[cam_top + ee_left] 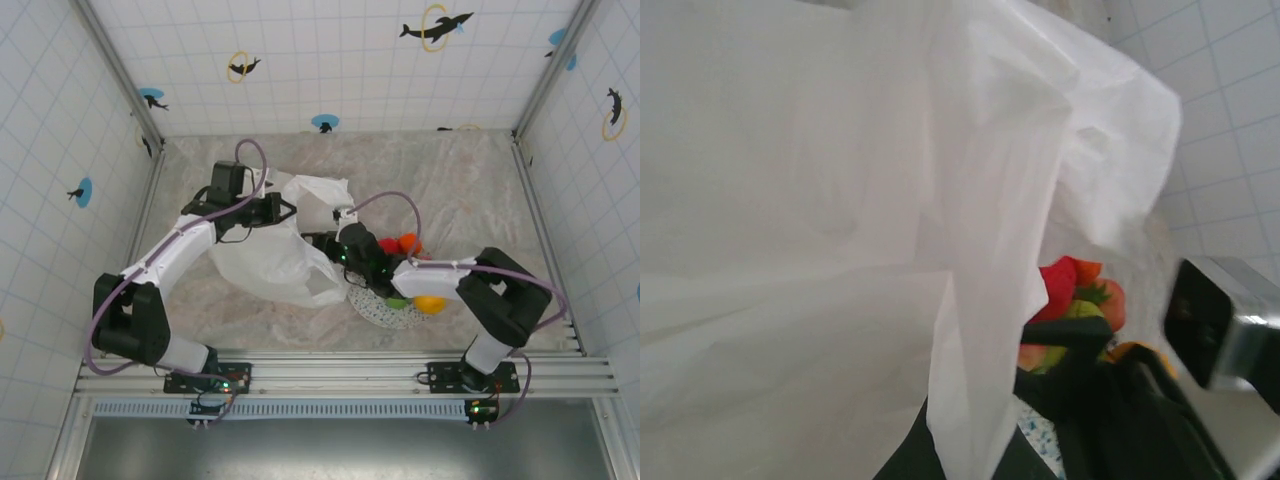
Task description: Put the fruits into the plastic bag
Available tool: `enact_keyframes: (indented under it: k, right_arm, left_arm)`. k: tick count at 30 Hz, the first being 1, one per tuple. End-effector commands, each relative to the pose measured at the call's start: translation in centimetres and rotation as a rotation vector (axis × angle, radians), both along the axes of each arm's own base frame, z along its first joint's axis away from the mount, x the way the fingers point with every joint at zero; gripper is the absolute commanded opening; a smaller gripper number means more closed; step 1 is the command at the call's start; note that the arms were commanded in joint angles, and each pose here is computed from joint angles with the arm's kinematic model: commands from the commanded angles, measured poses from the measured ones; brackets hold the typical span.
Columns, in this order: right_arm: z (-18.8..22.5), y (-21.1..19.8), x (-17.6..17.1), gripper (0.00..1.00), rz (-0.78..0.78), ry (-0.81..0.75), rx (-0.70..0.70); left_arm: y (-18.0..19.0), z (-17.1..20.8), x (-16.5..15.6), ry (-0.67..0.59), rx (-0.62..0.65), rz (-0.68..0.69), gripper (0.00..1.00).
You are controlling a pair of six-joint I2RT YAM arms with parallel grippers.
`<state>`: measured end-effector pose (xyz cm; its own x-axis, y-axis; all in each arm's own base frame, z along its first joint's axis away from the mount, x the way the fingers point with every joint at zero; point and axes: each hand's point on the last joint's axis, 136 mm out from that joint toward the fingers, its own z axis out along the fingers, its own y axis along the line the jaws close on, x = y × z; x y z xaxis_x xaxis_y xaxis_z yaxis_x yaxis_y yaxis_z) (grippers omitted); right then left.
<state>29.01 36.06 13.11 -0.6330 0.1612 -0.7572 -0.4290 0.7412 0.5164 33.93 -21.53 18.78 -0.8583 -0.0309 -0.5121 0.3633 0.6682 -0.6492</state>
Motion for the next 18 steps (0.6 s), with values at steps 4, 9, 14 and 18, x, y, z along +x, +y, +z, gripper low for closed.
enact_keyframes:
  k: [4,9,14,18]
  right_arm:
    - [-0.8,-4.5,-2.1,0.83,0.004,-0.093,-0.27]
    - [-0.3,-7.1,-3.3,0.89,0.016,-0.121,-0.346]
    - [-0.5,-10.3,-3.9,0.88,-0.062,-0.09,-0.378]
    - [-1.8,-12.5,-3.3,0.79,-0.153,-0.013,-0.426]
  left_arm:
    - [1.0,0.0,-0.6,-0.098,0.072,-0.06,0.0]
    - [1.0,-0.9,-0.8,-0.075,0.081,-0.067,0.0]
    - [1.0,-1.3,-0.9,-0.058,0.078,-0.07,0.0]
    - [1.0,-1.4,-0.9,-0.048,0.077,-0.064,0.0]
